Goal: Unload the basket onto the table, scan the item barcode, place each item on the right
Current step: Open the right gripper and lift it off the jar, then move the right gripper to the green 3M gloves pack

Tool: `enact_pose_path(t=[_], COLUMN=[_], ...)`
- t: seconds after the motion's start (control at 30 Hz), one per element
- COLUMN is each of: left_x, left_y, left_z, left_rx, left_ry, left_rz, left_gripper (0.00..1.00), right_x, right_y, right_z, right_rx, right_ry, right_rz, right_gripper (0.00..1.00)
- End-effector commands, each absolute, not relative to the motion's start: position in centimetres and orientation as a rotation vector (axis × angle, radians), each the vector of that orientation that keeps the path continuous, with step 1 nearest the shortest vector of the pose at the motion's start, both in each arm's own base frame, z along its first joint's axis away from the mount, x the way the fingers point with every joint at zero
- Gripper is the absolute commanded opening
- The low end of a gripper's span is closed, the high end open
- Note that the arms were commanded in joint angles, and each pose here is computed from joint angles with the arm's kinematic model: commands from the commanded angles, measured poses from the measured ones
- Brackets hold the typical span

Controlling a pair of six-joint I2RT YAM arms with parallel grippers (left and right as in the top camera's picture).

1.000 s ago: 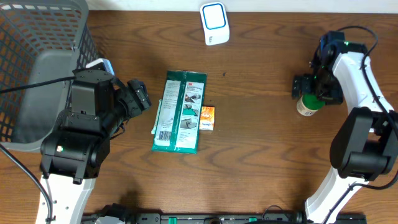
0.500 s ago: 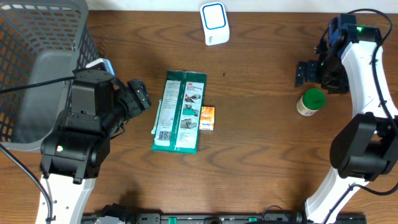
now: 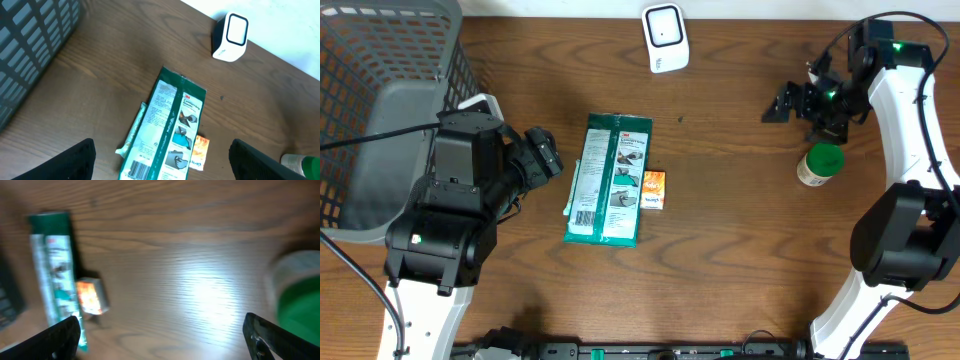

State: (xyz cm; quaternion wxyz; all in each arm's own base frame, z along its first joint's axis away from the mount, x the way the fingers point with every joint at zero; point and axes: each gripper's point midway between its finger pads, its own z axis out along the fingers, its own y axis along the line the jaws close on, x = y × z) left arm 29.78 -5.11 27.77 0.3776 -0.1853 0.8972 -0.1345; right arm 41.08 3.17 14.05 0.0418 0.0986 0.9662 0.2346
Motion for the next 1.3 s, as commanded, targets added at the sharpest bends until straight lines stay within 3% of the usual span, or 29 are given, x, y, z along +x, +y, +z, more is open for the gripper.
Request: enact_pose_path(t=[0.0,0.87,1.27], left_x=[29.9,29.9,29.9], left_y=[-4.7,-4.7,-4.7], left_z=[28.4,28.4,28.4], left_rx=[-0.462,-0.462,-0.462], left_ry=[2.276,2.276,2.276], left_rz=[-0.32,-0.32,-0.32], left_gripper=[0.86,0.86,0.86], right_x=[41.4,37.2,36.5], right_y=[6.3,28.9,31.6], right_z=[16.0,14.4,13.1], right_rx=[0.223,-0.535,-0.312], right_ry=[2.897,2.808,2.752], right_rz=[0.893,0.487,0.189], right_gripper=[0.99,0.99,0.99])
